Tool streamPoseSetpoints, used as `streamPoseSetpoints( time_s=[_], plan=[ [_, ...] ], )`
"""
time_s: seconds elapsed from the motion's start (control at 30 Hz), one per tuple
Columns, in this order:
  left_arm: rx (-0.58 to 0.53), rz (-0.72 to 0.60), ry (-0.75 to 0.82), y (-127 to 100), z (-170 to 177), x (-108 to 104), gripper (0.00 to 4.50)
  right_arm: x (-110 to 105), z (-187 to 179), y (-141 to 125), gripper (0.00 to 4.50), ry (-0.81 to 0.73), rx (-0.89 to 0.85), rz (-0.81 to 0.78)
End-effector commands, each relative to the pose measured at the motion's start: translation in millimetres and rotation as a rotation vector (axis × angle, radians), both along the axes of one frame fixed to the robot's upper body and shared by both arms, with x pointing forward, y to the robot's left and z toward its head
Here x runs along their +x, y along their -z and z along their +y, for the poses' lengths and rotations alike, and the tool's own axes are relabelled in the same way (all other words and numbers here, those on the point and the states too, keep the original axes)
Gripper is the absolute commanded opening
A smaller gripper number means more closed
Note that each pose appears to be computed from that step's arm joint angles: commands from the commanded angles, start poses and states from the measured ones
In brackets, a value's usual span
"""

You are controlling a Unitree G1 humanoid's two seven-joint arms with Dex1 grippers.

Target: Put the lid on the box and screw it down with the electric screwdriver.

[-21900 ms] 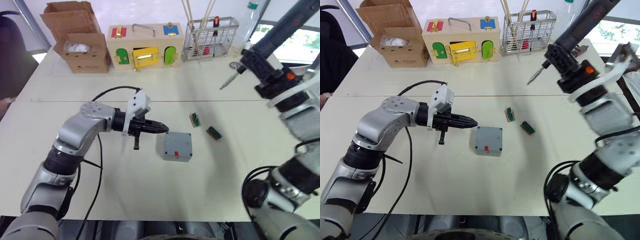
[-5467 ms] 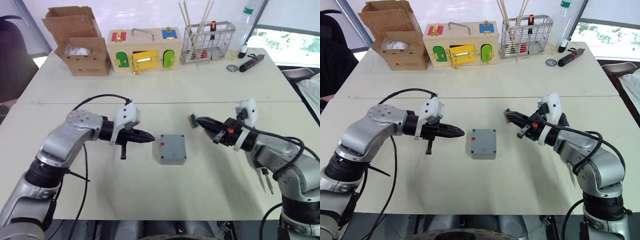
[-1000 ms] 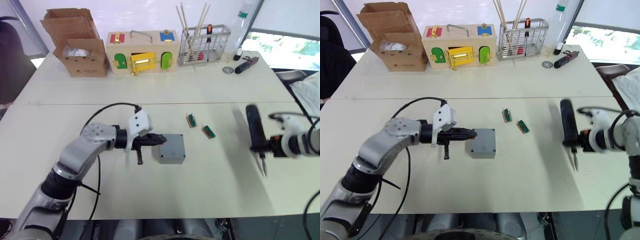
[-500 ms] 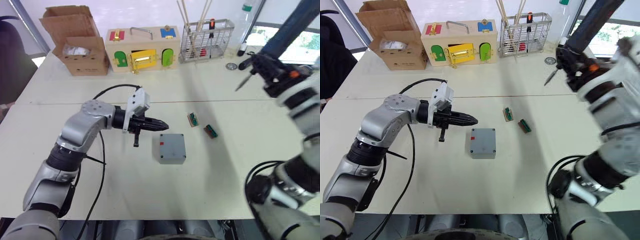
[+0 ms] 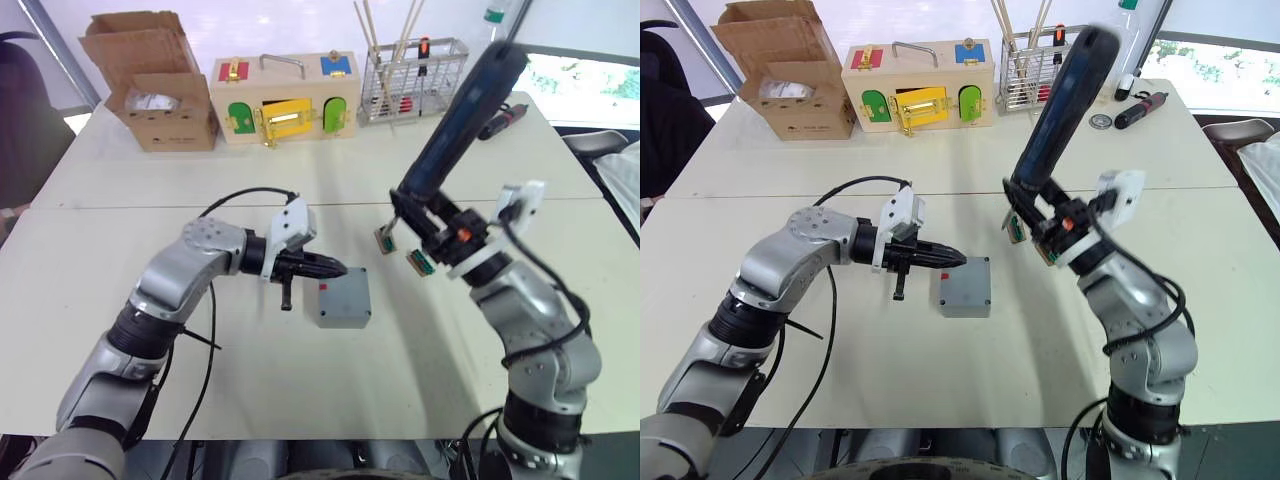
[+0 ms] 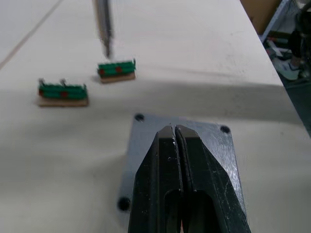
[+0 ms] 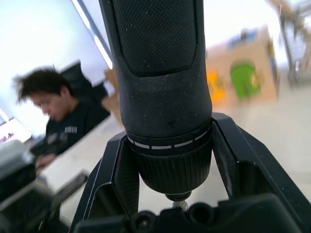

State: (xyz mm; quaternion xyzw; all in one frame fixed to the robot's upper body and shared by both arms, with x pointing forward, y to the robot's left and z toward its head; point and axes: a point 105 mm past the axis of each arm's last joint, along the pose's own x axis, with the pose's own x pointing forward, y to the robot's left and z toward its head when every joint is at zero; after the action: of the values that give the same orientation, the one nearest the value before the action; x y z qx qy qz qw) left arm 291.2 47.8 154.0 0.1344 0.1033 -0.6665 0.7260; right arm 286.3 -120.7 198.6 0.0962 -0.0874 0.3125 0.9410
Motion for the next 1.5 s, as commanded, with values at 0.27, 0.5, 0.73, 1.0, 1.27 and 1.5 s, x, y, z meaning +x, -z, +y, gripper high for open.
streamPoseSetpoints(
  time_s=[0.27, 0.5, 0.73, 1.0, 1.27, 1.5],
  plan=[
    [0.115, -0.078, 0.016, 26.6, -1.3, 4.4, 0.00, -21.2, 20.9, -18.2, 1.78, -0.079, -0.050, -0.147],
    [0.135, -0.099, 0.002, 40.4, -3.3, 12.8, 0.00, -19.7, 18.4, -1.4, 1.78, -0.070, -0.095, -0.129],
    [0.139, -0.093, 0.017, 41.1, -2.6, 8.5, 0.00, -14.0, 13.6, 2.9, 1.78, -0.035, -0.097, -0.133],
    [0.144, -0.095, 0.022, 40.4, -4.0, 5.8, 0.00, -11.3, 14.8, 6.8, 1.78, -0.032, -0.090, -0.125],
    [0.149, -0.093, 0.026, 39.7, -4.1, 4.1, 0.00, -10.4, 18.2, 3.6, 1.78, -0.024, -0.077, -0.142],
    [0.150, -0.093, 0.029, 38.8, -4.8, 4.3, 0.00, -11.0, 18.6, 7.8, 1.78, -0.023, -0.091, -0.133]
  ],
)
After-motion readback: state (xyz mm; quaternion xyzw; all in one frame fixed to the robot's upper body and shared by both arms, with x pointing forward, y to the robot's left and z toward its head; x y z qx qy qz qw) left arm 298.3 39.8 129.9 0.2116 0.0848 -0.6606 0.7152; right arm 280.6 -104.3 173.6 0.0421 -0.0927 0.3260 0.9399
